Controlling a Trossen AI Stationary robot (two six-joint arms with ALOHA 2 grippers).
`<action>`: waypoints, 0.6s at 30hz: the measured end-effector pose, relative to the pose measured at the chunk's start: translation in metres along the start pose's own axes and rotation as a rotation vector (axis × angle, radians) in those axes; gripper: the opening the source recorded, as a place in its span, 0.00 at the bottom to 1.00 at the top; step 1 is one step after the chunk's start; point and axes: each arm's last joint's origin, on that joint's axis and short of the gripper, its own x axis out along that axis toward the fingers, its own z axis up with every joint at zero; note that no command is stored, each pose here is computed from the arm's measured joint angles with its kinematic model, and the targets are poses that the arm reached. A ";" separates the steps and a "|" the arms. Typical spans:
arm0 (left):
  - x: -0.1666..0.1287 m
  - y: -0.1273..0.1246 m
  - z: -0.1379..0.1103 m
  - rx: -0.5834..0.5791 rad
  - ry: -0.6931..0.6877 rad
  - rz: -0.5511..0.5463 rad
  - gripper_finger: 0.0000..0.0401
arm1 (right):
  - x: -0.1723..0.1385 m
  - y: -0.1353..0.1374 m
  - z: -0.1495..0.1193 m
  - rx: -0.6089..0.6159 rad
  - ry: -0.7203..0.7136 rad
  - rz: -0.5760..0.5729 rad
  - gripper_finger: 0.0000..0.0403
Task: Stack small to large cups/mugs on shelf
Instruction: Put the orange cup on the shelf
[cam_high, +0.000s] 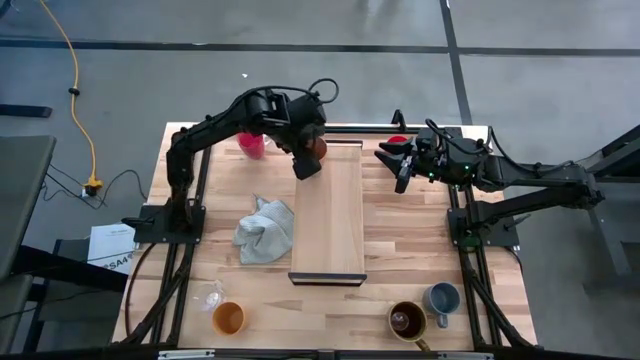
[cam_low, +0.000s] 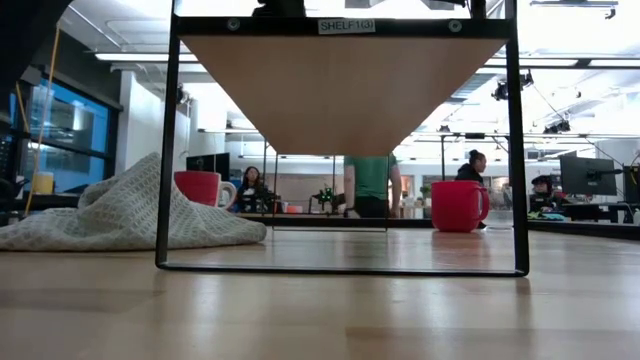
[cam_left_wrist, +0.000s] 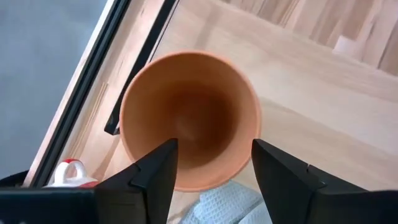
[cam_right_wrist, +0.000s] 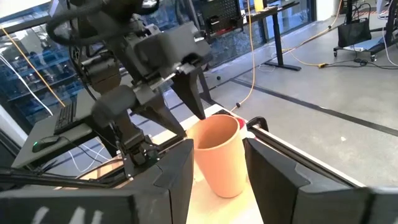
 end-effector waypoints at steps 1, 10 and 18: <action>-0.004 -0.001 -0.001 -0.001 -0.014 -0.007 0.49 | 0.000 0.000 0.000 0.000 0.000 0.000 0.34; -0.073 -0.032 -0.016 0.064 -0.297 -0.277 0.23 | 0.000 0.000 0.000 -0.001 0.001 0.000 0.34; -0.087 -0.075 -0.038 0.129 -0.426 -0.255 0.01 | 0.000 0.000 -0.001 -0.002 0.006 -0.002 0.34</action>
